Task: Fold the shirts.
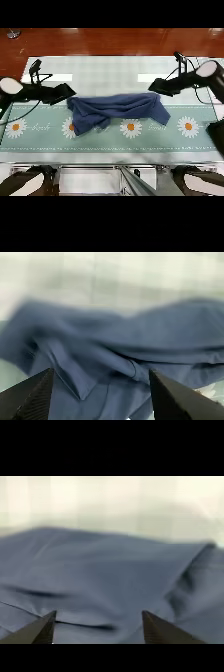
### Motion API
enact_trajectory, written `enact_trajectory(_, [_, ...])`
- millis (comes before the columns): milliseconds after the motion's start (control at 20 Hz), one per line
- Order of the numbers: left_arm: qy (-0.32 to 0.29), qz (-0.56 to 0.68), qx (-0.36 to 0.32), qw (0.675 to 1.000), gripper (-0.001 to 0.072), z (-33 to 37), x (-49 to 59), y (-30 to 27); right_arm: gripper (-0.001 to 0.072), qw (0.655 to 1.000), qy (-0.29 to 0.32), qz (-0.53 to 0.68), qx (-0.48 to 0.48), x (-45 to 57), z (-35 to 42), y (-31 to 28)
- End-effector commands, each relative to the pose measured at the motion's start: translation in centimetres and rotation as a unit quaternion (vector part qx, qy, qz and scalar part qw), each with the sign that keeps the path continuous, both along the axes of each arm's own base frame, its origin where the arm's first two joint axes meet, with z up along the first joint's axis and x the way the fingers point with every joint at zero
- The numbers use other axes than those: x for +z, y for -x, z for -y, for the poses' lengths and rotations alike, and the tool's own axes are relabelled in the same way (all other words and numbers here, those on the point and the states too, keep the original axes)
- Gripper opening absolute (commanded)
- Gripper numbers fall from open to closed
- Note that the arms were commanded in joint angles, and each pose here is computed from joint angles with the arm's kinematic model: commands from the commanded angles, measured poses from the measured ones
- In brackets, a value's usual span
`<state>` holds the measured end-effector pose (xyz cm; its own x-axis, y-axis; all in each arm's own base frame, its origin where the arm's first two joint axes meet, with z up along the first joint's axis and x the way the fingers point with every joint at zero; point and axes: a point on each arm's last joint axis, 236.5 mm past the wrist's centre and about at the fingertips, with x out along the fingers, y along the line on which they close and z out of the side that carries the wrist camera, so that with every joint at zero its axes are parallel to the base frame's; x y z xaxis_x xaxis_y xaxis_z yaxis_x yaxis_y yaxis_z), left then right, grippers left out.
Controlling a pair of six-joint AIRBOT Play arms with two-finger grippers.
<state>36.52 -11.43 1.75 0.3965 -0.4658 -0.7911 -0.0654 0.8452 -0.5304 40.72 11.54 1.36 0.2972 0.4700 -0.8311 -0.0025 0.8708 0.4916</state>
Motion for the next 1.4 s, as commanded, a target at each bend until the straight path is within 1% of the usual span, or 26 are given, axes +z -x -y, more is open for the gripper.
enact_trajectory(0, [-0.017,-0.042,-0.041,0.998,0.0702,-2.2,-0.2,-0.2,0.0623,1.000,-0.007,-0.015,0.021,1.4,2.6,-1.8])
enact_trajectory(100, [-0.043,-0.064,-0.039,0.996,0.0701,-5.9,0.0,1.7,0.0623,0.999,0.040,-0.023,0.002,2.4,8.7,-0.1])
enact_trajectory(150, [-0.043,-0.079,-0.031,0.995,0.0701,-7.2,-0.5,3.3,0.0623,0.997,0.065,-0.034,-0.020,2.3,12.2,1.3])
enact_trajectory(200, [-0.036,-0.099,-0.017,0.994,0.0701,-7.8,-1.6,5.1,0.0623,0.995,0.074,-0.044,-0.048,1.7,14.9,2.9])
enact_trajectory(250, [-0.024,-0.119,-0.008,0.993,0.0701,-7.8,-3.0,7.0,0.0623,0.993,0.065,-0.049,-0.087,0.8,16.9,4.6])
enact_trajectory(300, [0.005,-0.134,-0.003,0.991,0.0701,-6.7,-4.4,9.0,0.0623,0.989,0.044,-0.055,-0.127,-0.4,17.9,6.1])
enact_trajectory(400, [0.087,-0.137,0.002,0.987,0.0700,-3.0,-6.4,11.3,0.0622,0.981,-0.016,-0.054,-0.183,-2.7,17.4,8.7])
enact_trajectory(500, [0.142,-0.140,0.040,0.979,0.0700,-1.1,-8.2,11.9,0.0621,0.980,-0.056,-0.053,-0.186,-4.5,15.2,10.5])
enact_trajectory(600, [0.174,-0.118,0.070,0.975,0.0699,-0.3,-8.9,11.1,0.0621,0.978,-0.086,-0.066,-0.178,-5.7,13.3,11.7])
enact_trajectory(650, [0.181,-0.107,0.070,0.975,0.0699,0.2,-9.0,10.8,0.0621,0.977,-0.092,-0.070,-0.181,-6.2,13.0,12.0])
enact_trajectory(900, [0.146,-0.098,0.047,0.983,0.0697,2.6,-10.6,10.2,0.0621,0.976,-0.091,-0.077,-0.183,-6.8,12.9,12.5])
enact_trajectory(950, [0.143,-0.093,0.044,0.984,0.0685,3.0,-10.6,9.9,0.0621,0.976,-0.089,-0.080,-0.181,-6.9,12.9,12.6])
enact_trajectory(1000, [0.141,-0.087,0.038,0.985,0.0548,3.4,-10.4,9.6,0.0621,0.976,-0.085,-0.082,-0.181,-7.0,13.0,12.7])
enact_trajectory(1050, [0.139,-0.079,0.028,0.987,0.0176,3.7,-10.1,9.3,0.0621,0.977,-0.082,-0.085,-0.180,-7.1,13.1,12.9])
enact_trajectory(1100, [0.135,-0.064,0.013,0.989,0.0026,4.0,-9.5,8.8,0.0621,0.977,-0.079,-0.086,-0.178,-7.2,13.1,13.0])
enact_trajectory(1250, [0.137,-0.037,0.001,0.990,0.0026,4.2,-7.7,7.2,0.0621,0.973,-0.087,-0.109,-0.184,-8.1,12.7,13.8])
enact_trajectory(1350, [0.138,-0.028,-0.002,0.990,0.0026,4.3,-7.0,6.6,0.0621,0.966,-0.123,-0.116,-0.195,-8.3,11.9,13.0])
